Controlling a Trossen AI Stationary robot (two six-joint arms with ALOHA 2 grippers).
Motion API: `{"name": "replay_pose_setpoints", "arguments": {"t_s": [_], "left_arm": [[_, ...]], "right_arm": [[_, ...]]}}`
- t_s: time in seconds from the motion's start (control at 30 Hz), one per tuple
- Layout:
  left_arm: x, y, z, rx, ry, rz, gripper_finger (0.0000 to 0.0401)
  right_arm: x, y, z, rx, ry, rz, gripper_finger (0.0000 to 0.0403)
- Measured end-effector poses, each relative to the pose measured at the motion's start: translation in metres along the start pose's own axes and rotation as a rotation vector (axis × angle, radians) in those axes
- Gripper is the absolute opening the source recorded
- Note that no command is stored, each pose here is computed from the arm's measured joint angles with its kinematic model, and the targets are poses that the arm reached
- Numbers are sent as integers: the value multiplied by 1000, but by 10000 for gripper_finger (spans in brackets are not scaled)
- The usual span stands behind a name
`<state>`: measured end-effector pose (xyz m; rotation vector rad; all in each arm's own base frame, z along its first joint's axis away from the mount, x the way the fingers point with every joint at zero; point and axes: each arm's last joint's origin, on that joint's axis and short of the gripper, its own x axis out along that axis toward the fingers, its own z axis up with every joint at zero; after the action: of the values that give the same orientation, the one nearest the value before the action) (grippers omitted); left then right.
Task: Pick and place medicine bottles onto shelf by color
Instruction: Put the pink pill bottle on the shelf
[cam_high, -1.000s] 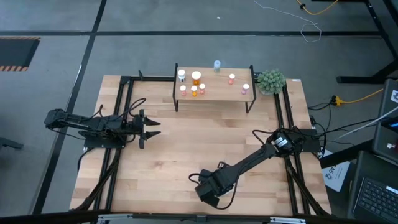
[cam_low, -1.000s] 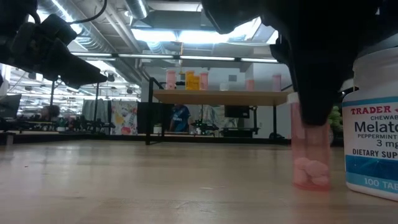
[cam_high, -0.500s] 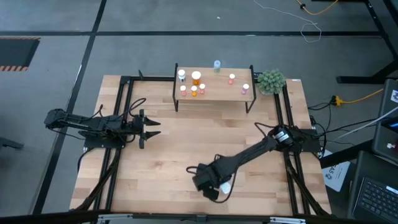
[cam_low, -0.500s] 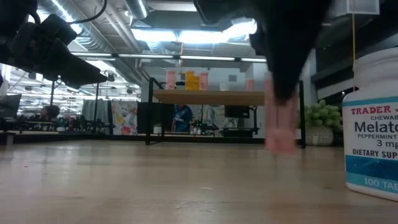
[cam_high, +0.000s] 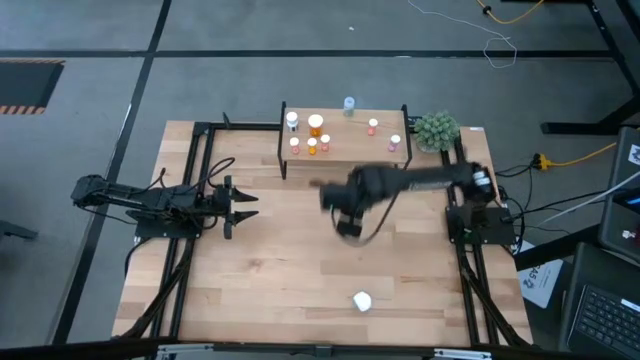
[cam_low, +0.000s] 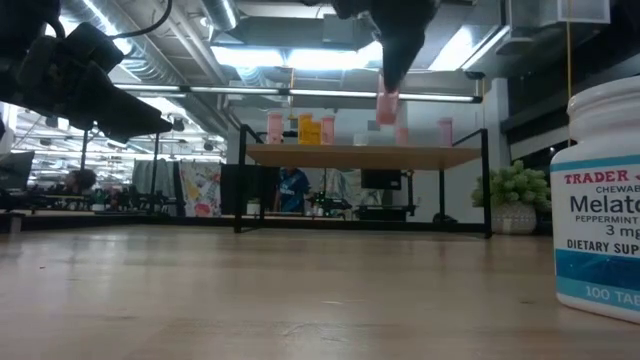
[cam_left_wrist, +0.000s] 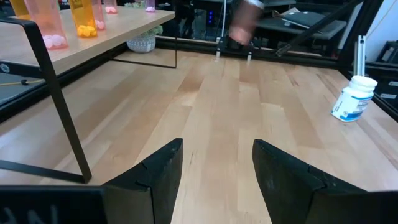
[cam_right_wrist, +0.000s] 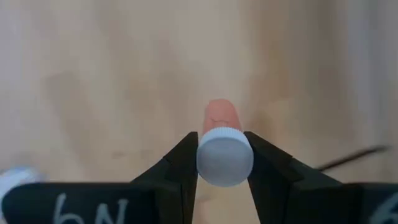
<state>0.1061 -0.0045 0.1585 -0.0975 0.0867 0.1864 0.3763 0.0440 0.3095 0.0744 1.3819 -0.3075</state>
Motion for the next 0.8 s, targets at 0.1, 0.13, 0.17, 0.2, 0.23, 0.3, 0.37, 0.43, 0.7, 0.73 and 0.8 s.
{"name": "replay_pose_setpoints", "arguments": {"t_s": [0.1,0.13,0.17,0.2,0.23,0.3,0.37,0.43,0.7,0.73,0.8], "left_arm": [[0,0,0,0,0,0,189],[0,0,0,0,0,0,189],[0,0,0,0,0,0,189],[0,0,0,0,0,0,189],[0,0,0,0,-1,0,189],[0,0,0,0,-1,0,189],[0,0,0,0,-1,0,189],[0,0,0,4,-1,1,189],[0,0,0,77,-2,1,189],[0,0,0,77,-2,1,189],[0,0,0,77,-2,1,189]], "right_arm": [[-18,-43,1,39,-54,-73,115],[-23,-57,0,52,-70,-93,115],[-28,-71,0,61,-87,-115,115],[-32,-85,-1,73,-99,-139,115],[-36,-99,-1,87,-110,-164,115],[-38,-126,-1,137,-130,-212,116],[-38,-153,-1,182,-128,-237,116],[-35,-178,-2,211,-117,-234,116],[-18,-234,-7,342,-86,-13,116],[-16,-235,-7,342,-84,-3,116],[-13,-234,-5,328,-76,15,116]]}}
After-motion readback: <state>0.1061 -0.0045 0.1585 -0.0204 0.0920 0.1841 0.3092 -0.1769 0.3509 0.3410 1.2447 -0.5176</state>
